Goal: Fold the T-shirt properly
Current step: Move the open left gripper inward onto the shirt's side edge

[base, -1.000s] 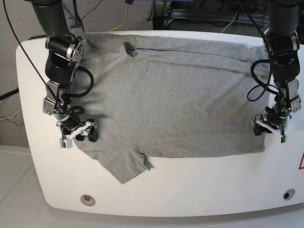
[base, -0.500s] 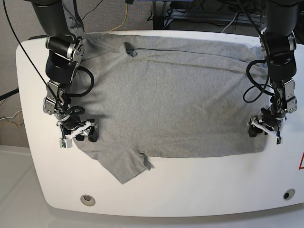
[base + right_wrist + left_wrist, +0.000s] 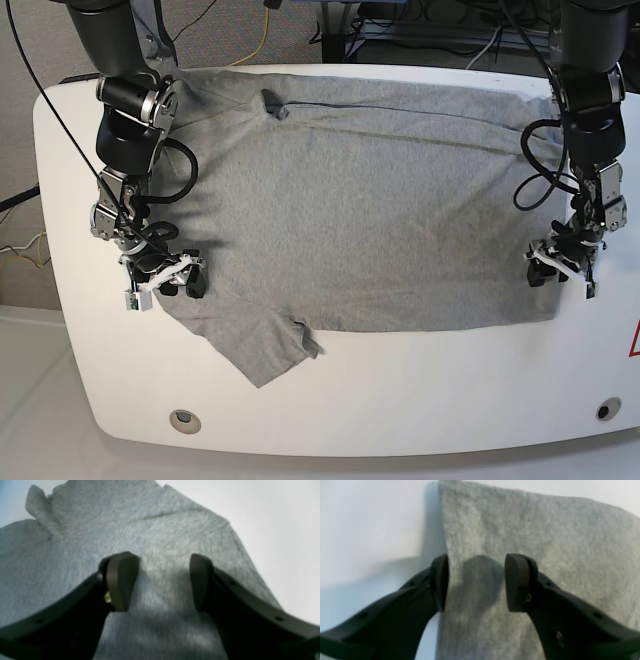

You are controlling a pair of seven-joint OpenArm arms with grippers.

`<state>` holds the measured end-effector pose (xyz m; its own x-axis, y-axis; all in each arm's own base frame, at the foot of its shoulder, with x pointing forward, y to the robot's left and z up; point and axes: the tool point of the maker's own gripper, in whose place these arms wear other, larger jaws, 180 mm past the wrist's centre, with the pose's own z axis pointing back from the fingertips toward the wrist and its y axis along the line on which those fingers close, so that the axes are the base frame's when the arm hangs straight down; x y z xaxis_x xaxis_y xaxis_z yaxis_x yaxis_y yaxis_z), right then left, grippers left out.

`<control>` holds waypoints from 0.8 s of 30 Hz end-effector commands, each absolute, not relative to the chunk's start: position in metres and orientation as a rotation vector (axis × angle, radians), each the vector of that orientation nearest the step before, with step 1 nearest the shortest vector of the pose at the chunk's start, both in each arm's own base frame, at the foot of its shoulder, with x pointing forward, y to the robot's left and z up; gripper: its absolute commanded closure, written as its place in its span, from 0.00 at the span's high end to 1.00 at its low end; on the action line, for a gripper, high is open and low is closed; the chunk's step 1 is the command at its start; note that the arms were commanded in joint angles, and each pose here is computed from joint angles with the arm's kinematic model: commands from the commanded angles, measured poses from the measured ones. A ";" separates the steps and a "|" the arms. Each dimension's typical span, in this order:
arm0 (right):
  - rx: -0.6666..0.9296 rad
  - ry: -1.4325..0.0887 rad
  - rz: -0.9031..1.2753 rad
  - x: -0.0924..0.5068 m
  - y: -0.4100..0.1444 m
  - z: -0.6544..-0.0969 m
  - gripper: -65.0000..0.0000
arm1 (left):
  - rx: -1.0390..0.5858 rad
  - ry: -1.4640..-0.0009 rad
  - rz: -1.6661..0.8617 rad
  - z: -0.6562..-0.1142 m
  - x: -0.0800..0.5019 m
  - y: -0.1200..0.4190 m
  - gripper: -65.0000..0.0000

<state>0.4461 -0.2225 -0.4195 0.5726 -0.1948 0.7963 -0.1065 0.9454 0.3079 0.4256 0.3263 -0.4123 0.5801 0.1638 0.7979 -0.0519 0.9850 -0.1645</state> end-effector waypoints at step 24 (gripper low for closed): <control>0.332 -0.948 0.016 0.458 -0.219 -0.404 0.55 | -0.149 -1.020 0.085 -0.382 0.437 0.317 0.49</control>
